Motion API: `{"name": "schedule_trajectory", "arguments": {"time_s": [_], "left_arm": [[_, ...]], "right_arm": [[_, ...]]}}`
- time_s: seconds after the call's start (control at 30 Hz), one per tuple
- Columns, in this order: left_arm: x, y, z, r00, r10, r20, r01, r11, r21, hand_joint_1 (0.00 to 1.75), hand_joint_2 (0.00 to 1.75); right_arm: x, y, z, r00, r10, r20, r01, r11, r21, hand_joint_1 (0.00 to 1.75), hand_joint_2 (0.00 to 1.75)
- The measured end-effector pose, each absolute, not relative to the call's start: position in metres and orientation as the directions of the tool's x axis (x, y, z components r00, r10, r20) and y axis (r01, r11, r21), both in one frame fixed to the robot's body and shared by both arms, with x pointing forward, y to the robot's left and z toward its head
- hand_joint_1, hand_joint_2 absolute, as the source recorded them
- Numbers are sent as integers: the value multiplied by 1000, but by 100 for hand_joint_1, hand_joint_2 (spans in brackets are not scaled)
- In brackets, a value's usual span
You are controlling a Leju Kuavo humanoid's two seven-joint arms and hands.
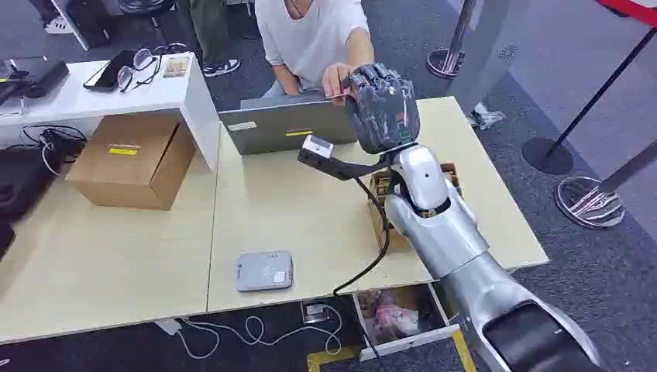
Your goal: Pass the card to the sensor for recognition and then transmit it.
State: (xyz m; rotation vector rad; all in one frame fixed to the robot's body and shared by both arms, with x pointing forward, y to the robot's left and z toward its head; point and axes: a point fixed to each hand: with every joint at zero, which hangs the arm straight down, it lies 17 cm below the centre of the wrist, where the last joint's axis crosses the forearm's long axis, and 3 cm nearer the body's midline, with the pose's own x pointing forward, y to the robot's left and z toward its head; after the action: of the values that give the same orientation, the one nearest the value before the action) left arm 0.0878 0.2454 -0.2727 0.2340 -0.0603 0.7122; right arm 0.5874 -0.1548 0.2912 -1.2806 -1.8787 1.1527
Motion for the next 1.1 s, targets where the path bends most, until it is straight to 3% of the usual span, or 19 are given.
{"name": "schedule_trajectory", "arguments": {"time_s": [0.73, 0.87, 1.1], "left_arm": [[87, 246, -273, 759, 637, 135, -650, 733, 199, 0, 0], [86, 244, -272, 757, 640, 131, -653, 730, 201, 0, 0], [86, 240, -272, 739, 662, 125, -673, 714, 191, 0, 0]], "right_arm": [[587, -155, 292, -371, 929, 4, 429, 175, -886, 175, 175], [579, -151, 293, -420, 902, 102, 395, 283, -874, 175, 175], [551, -132, 274, -504, 737, 450, 156, 590, -792, 175, 175]]}}
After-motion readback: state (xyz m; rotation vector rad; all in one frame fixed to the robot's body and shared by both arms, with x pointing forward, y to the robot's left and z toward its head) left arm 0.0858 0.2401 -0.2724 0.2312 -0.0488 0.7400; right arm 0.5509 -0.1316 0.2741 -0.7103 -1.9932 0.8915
